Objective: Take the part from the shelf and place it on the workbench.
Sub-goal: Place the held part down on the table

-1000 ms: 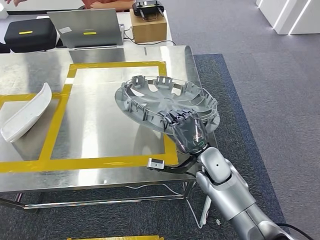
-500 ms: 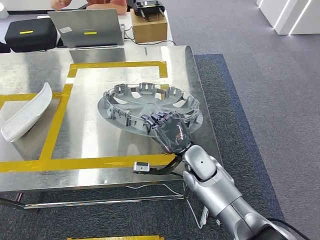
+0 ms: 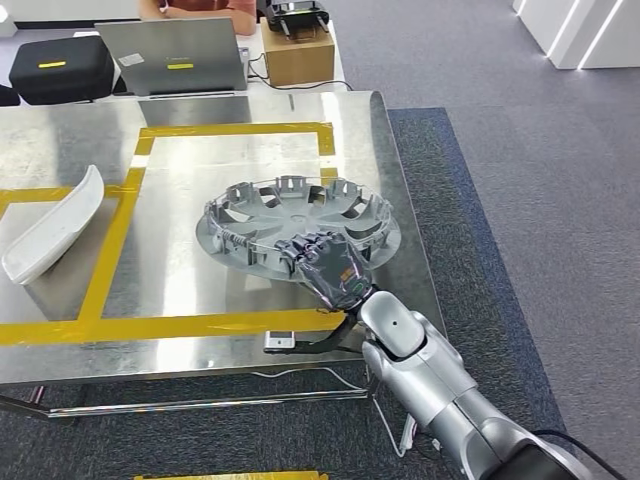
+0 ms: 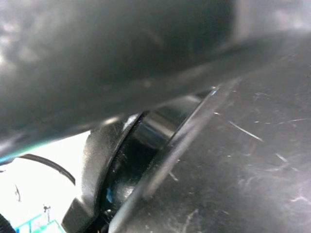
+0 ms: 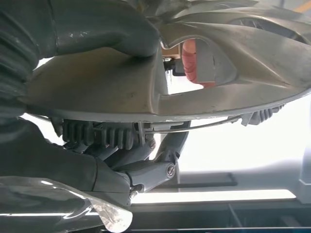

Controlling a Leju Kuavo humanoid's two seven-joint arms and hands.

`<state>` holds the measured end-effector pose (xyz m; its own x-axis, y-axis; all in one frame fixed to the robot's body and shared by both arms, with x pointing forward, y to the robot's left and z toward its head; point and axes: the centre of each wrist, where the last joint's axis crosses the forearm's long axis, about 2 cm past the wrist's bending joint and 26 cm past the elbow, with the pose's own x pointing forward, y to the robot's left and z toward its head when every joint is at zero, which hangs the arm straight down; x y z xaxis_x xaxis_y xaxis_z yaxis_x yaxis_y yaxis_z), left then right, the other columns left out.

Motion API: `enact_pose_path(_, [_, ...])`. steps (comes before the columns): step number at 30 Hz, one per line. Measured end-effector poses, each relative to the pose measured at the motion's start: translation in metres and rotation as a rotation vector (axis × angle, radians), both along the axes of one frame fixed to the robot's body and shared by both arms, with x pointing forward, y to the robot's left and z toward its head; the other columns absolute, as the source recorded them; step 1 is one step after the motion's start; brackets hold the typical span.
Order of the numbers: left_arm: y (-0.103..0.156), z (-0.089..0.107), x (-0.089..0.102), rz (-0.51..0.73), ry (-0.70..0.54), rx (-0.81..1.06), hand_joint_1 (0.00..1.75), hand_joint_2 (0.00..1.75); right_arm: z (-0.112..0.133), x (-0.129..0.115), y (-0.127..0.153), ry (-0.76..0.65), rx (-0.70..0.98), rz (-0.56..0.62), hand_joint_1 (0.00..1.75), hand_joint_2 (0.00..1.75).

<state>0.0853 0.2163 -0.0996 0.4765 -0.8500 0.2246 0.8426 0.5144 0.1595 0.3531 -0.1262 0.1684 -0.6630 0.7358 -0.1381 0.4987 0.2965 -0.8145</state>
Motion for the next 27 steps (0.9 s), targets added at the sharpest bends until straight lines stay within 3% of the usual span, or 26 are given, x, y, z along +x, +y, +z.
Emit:
enact_pose_path(20, [0.010,-0.002,-0.004,-0.049,-0.021,0.030,0.00,0.00,0.019,0.003,0.013,-0.075,0.000,0.023,1.75,1.75])
enact_pose_path(24, [0.011,-0.002,-0.004,-0.052,-0.022,0.031,0.00,1.75,0.021,0.003,0.013,-0.082,0.004,0.022,0.00,1.75])
enact_pose_path(27, [0.011,-0.002,-0.004,-0.052,-0.022,0.032,0.00,1.75,0.021,0.003,0.013,-0.082,0.004,0.021,0.00,1.75])
